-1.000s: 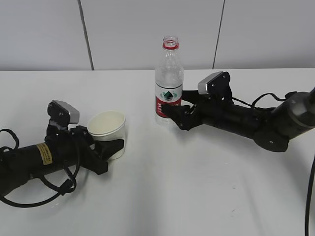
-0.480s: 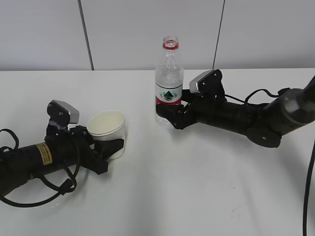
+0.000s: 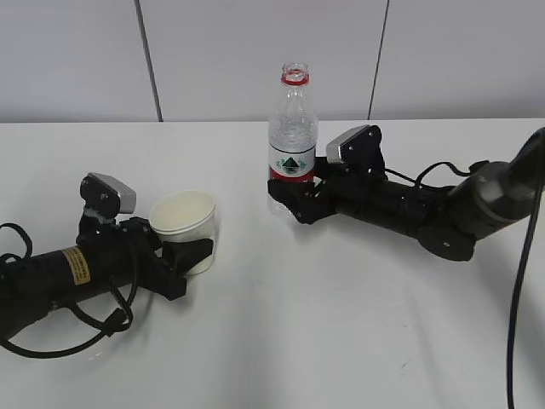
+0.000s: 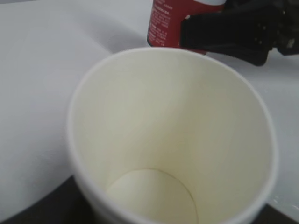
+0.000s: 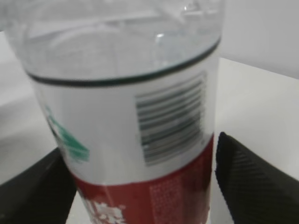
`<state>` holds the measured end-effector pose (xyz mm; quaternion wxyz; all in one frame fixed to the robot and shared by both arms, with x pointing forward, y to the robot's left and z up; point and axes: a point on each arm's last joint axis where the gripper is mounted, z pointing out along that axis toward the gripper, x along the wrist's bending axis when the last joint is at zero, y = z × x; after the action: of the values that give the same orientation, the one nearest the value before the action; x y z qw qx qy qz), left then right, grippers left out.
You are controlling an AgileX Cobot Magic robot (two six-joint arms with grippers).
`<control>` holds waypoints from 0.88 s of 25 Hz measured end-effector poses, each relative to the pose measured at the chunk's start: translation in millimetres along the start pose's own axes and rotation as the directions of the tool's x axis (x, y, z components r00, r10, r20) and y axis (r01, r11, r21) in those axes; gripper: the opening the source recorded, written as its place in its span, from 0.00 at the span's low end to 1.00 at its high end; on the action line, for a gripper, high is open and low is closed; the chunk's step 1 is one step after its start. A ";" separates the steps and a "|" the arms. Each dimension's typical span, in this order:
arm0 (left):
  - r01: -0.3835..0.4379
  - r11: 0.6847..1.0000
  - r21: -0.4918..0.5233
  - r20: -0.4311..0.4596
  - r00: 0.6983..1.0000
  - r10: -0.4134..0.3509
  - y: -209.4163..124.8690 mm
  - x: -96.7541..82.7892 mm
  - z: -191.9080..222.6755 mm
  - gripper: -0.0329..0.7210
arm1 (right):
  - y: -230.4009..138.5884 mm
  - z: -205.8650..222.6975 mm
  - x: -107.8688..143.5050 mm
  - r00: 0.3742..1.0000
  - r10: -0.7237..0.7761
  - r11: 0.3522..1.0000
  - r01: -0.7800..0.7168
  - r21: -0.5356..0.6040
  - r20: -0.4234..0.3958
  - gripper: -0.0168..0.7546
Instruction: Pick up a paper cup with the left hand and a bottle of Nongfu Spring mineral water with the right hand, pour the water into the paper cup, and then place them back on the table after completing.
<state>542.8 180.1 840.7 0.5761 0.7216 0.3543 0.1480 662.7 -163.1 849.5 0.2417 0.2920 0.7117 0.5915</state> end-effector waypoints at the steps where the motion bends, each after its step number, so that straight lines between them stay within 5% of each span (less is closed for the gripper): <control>1: 0.001 1.000 -0.001 -0.003 1.000 -0.001 0.1 0.3 0.0 0.54 | -4.1 1.9 -0.1 1.000 0.006 1.000 -0.006 -0.011 -0.006 0.89; 13: 0.005 1.000 -0.003 -0.010 1.000 -0.005 0.3 0.9 0.0 0.54 | -5.9 5.4 -1.4 1.000 0.014 0.999 -0.015 -0.050 -0.012 0.84; 22: 0.006 1.000 -0.004 -0.013 1.000 -0.006 0.4 1.2 0.0 0.54 | -5.5 6.2 -1.5 1.000 0.013 0.998 -0.013 -0.053 -0.013 0.65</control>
<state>543.8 180.8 840.8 0.5758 0.7184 0.3598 0.1516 667.3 -160.6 843.0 0.2410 0.2862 0.6952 0.6138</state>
